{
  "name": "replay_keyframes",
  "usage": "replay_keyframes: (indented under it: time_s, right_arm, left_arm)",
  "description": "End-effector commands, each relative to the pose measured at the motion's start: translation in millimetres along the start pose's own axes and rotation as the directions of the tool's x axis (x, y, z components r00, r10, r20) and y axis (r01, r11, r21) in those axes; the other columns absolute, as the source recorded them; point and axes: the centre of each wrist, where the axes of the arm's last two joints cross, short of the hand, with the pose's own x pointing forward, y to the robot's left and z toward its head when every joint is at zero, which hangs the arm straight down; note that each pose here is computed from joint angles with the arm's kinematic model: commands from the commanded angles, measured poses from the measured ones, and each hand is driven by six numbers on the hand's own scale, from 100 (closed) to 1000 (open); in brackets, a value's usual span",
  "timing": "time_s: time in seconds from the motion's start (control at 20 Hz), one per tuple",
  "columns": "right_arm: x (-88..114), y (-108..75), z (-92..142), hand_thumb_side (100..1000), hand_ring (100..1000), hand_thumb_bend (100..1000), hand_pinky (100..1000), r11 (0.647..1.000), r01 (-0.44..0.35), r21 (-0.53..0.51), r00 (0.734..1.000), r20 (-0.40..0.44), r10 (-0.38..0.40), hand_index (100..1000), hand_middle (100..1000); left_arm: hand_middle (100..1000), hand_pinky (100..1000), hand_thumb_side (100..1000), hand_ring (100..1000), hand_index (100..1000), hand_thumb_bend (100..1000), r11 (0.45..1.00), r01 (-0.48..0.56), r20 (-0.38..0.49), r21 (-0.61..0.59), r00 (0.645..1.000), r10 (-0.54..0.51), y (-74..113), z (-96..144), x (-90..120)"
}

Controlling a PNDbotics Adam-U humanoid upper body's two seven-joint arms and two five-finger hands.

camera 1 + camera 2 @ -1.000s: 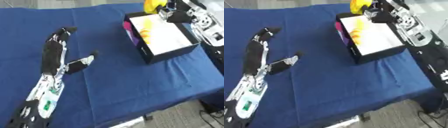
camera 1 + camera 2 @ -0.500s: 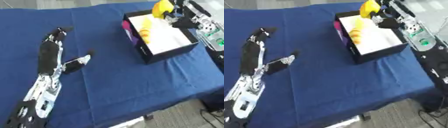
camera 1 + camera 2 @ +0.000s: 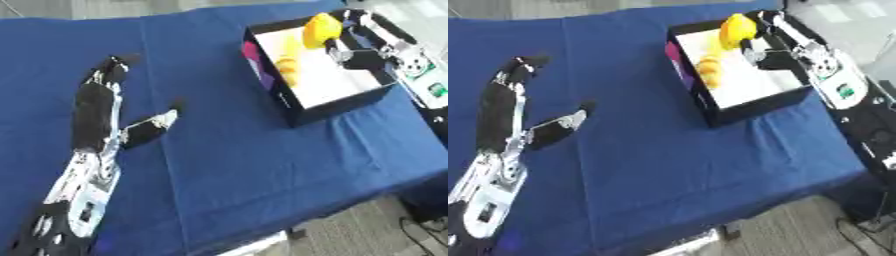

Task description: Pick up the objects with one hand, pass them to the other hand, and then place them into the box on the other side of the table.

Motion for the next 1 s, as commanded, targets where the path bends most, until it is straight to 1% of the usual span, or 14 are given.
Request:
replay_keyframes:
  time_s: [0.05, 0.1, 0.2, 0.25, 0.3, 0.4, 0.45, 0.5, 0.7, 0.9, 0.95, 1.0]
  right_arm:
    - [0.7, -19.2, 2.1, 204, 1000, 100, 832, 0.996, -0.086, 0.032, 0.996, 0.024, 0.085, 1000, 825]
    - [0.5, -19.2, 2.4, 214, 1000, 100, 852, 0.994, -0.096, 0.043, 0.995, 0.029, 0.095, 1000, 856]
    - [0.9, -19.7, 2.6, 221, 1000, 100, 872, 0.991, -0.118, 0.062, 0.992, 0.041, 0.115, 1000, 887]
    - [1.7, -20.3, 2.3, 231, 1000, 100, 900, 0.989, -0.131, 0.07, 0.991, 0.049, 0.127, 1000, 923]
    - [2.8, -21.0, 1.9, 238, 1000, 100, 927, 0.986, -0.147, 0.079, 0.988, 0.058, 0.142, 1000, 955]
    - [5.4, -23.0, 1.2, 229, 1000, 100, 954, 0.974, -0.198, 0.108, 0.978, 0.083, 0.189, 1000, 981]
    - [6.0, -23.6, 1.2, 213, 1000, 146, 958, 0.967, -0.223, 0.119, 0.973, 0.091, 0.213, 1000, 987]
    - [6.2, -23.7, 1.3, 201, 1000, 168, 957, 0.961, -0.245, 0.127, 0.968, 0.095, 0.234, 1000, 993]
    - [5.9, -22.3, 1.5, 179, 1000, 220, 960, 0.949, -0.284, 0.139, 0.957, 0.104, 0.271, 1000, 1000]
    - [7.0, -22.6, 1.6, 145, 1000, 180, 956, 0.954, -0.276, 0.119, 0.959, 0.103, 0.265, 1000, 1000]
    - [7.6, -22.9, 1.4, 111, 1000, 100, 952, 0.96, -0.261, 0.102, 0.963, 0.098, 0.251, 1000, 1000]
    - [9.0, -23.7, 0.9, 100, 1000, 100, 951, 0.968, -0.238, 0.079, 0.969, 0.092, 0.231, 1000, 1000]
  left_arm:
    - [649, 753, 476, 633, 810, 682, 1.0, 0.009, 0.013, 0.022, 1.0, -0.01, 4.6, -4.9, -0.2]
    - [649, 753, 477, 633, 811, 683, 1.0, 0.01, 0.013, 0.022, 1.0, -0.01, 4.4, -4.6, -0.3]
    - [649, 753, 478, 633, 811, 685, 1.0, 0.011, 0.014, 0.022, 1.0, -0.011, 4.2, -4.3, -0.5]
    - [650, 752, 479, 634, 812, 687, 1.0, 0.012, 0.014, 0.022, 1.0, -0.012, 4.0, -4.2, -0.6]
    - [650, 752, 479, 634, 812, 689, 1.0, 0.013, 0.014, 0.021, 1.0, -0.013, 3.9, -4.1, -0.8]
    - [649, 751, 480, 633, 812, 690, 1.0, 0.015, 0.014, 0.02, 1.0, -0.015, 3.9, -3.9, -1.2]
    - [649, 751, 480, 633, 812, 691, 1.0, 0.016, 0.014, 0.02, 1.0, -0.016, 3.7, -3.7, -1.3]
    - [649, 751, 481, 633, 813, 691, 1.0, 0.016, 0.014, 0.019, 1.0, -0.016, 3.5, -3.5, -1.4]
    - [650, 750, 480, 633, 813, 695, 1.0, 0.017, 0.015, 0.017, 1.0, -0.017, 2.9, -3.0, -1.5]
    - [650, 750, 478, 634, 813, 698, 1.0, 0.02, 0.017, 0.018, 1.0, -0.021, 3.4, -3.4, -1.7]
    - [650, 750, 481, 634, 813, 698, 1.0, 0.021, 0.017, 0.016, 1.0, -0.021, 3.2, -3.0, -1.9]
    - [650, 751, 483, 634, 813, 696, 1.0, 0.022, 0.015, 0.015, 1.0, -0.022, 3.0, -2.6, -2.3]
